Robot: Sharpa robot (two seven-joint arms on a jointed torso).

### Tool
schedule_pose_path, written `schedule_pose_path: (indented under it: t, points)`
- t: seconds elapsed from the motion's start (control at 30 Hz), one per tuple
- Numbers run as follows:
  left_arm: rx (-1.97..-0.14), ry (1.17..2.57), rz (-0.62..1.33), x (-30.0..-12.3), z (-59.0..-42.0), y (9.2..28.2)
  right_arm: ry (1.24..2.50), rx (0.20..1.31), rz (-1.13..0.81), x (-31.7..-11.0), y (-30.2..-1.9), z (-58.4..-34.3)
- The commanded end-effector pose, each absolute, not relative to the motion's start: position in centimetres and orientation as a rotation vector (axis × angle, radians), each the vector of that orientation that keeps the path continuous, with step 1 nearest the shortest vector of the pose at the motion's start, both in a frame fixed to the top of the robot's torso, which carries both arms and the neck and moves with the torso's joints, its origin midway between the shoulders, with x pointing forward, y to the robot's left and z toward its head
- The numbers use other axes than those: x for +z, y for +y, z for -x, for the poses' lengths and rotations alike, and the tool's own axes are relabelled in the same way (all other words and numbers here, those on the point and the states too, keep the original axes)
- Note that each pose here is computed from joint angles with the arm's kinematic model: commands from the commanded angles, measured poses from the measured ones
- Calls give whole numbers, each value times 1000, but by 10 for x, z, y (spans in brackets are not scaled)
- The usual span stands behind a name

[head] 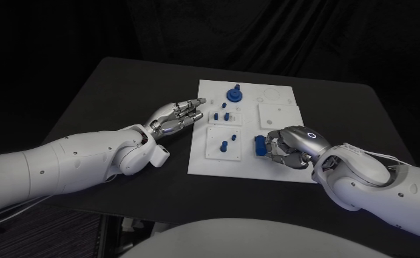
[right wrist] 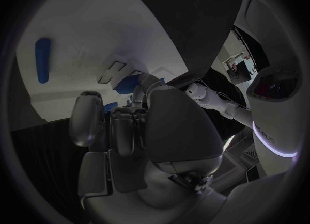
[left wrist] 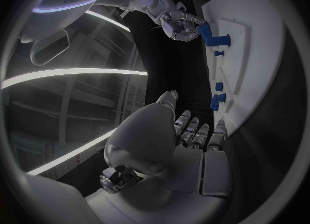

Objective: Assemble the parts on the task board

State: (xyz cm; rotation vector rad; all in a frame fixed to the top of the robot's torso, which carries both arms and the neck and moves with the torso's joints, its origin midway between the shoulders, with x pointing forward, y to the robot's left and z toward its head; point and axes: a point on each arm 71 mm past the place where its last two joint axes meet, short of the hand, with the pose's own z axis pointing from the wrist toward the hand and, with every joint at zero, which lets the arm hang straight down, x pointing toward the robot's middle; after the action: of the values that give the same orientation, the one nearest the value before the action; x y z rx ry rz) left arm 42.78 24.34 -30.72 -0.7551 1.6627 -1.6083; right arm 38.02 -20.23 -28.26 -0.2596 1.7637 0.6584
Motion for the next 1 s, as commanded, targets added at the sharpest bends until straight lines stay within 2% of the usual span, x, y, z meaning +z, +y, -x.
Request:
schedule_pose_path:
  t: [0.03, 0.57, 1.0]
  points:
    - [-1635, 1646, 748, -306, -427, 243, 1734, 686, 215, -279, -204, -379]
    - [-1631, 1644, 747, -306, -427, 243, 1702, 735, 142, -251, -214, -379]
    - [-1632, 1643, 746, -306, -428, 242, 1903, 623, 144, -269, -219, -395]
